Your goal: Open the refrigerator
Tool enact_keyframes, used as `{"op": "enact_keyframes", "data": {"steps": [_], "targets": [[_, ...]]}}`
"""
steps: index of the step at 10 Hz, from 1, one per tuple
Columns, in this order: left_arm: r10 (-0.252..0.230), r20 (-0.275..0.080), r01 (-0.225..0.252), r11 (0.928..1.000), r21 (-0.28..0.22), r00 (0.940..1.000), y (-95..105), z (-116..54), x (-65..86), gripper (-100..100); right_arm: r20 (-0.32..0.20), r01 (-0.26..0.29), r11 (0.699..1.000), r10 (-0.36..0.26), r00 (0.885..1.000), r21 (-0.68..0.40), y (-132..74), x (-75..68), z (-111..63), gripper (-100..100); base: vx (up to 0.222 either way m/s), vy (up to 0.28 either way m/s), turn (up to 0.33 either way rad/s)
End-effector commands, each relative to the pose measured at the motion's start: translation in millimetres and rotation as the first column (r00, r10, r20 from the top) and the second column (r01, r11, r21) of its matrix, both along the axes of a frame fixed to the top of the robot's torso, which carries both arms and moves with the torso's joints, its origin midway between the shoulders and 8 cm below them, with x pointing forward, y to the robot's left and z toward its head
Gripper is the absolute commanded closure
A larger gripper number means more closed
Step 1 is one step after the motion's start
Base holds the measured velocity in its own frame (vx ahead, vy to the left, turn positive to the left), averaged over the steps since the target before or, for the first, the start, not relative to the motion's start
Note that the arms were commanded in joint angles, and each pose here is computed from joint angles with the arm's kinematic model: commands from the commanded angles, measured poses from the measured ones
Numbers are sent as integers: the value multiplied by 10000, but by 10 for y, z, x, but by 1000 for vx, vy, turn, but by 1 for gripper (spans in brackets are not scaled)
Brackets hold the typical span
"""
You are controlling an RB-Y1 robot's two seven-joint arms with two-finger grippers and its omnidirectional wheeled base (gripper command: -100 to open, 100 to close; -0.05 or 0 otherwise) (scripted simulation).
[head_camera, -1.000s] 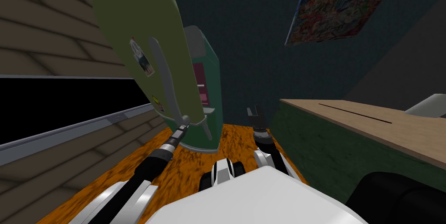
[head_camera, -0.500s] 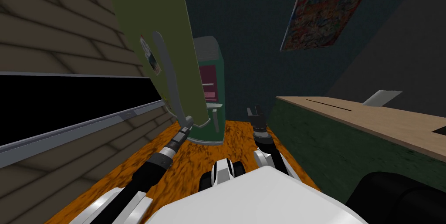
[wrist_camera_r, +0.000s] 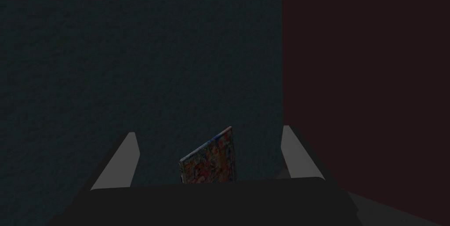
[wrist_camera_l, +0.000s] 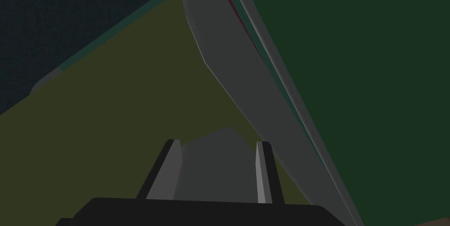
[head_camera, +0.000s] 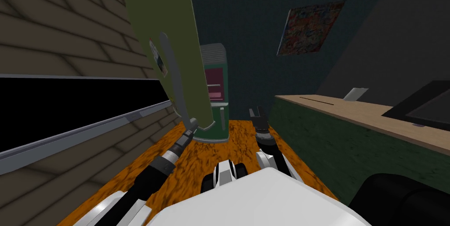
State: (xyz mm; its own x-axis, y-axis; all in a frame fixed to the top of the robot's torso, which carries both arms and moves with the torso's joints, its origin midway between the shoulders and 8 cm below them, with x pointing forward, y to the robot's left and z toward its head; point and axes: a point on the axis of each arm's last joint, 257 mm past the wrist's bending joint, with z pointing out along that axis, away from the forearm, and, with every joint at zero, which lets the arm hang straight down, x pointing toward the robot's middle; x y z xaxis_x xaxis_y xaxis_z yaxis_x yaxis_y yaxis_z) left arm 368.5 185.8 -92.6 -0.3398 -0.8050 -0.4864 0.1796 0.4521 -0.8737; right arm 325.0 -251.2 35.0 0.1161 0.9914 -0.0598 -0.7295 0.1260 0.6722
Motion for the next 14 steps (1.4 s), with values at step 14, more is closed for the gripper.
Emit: {"op": "enact_keyframes", "data": {"steps": [14], "targets": [[-2418, 95, 2418, 9703, 19, 9703, -545, 27, -444, 100, -1, 1, 10000, -1, 10000, 1, 0, 0, 0, 0, -97, 264, -83]]}}
